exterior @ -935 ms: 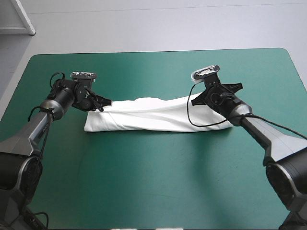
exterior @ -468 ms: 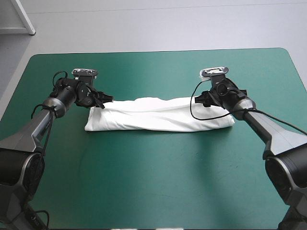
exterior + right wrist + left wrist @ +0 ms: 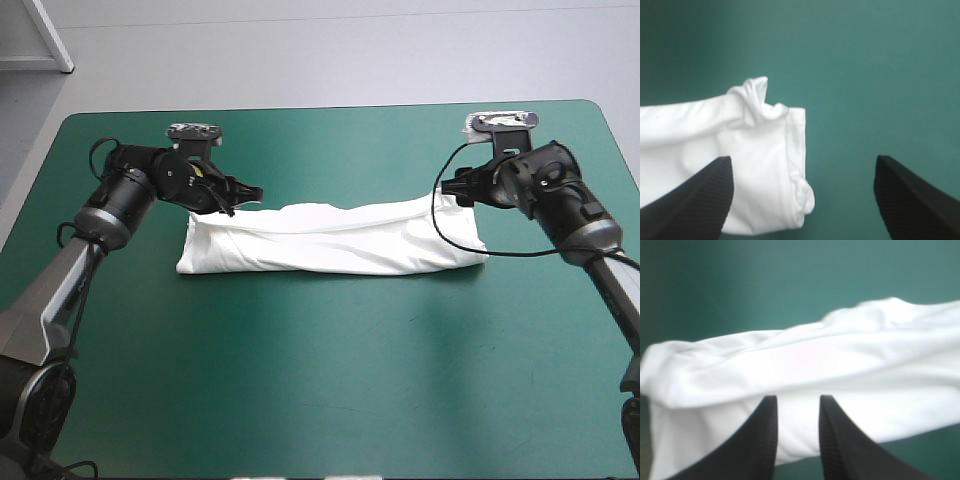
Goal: Fold the cloth
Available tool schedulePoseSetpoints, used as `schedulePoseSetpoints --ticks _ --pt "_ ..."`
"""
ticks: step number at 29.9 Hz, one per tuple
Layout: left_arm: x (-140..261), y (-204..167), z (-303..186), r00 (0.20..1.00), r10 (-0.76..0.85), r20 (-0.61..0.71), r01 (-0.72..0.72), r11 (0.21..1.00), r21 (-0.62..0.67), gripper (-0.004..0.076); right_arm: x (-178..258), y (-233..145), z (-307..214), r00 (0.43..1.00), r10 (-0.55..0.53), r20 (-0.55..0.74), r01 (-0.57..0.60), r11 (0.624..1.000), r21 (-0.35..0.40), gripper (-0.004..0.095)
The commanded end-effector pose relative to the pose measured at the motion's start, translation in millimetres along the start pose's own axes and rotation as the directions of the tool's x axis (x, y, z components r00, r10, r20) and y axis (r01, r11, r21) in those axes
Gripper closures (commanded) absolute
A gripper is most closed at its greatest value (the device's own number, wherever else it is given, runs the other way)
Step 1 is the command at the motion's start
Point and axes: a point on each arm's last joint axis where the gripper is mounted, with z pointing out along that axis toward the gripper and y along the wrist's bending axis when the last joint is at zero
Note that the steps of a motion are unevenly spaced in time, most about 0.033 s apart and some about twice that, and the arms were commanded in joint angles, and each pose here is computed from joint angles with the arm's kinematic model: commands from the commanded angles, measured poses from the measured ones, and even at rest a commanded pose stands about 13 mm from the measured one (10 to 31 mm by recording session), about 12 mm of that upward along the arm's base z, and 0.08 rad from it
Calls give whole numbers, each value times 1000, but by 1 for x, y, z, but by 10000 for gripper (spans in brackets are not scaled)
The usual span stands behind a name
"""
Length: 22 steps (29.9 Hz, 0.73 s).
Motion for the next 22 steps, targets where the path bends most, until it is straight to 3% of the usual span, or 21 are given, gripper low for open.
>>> schedulePoseSetpoints --ticks 1,4,11,22 --pt "-7 -38 -14 992 50 112 -61 994 95 637 -4 -25 -21 1000 28 -4 -28 998 -63 184" --pt "-4 -62 2 990 94 105 -107 986 129 732 1 -38 -19 997 42 -71 -50 991 -121 184" --pt "6 -86 58 993 109 50 -116 980 162 734 4 -58 -18 991 77 -106 -94 980 -174 184" --pt "26 -84 123 990 94 -107 -78 986 148 734 8 -49 31 973 71 -218 -129 957 -262 184"
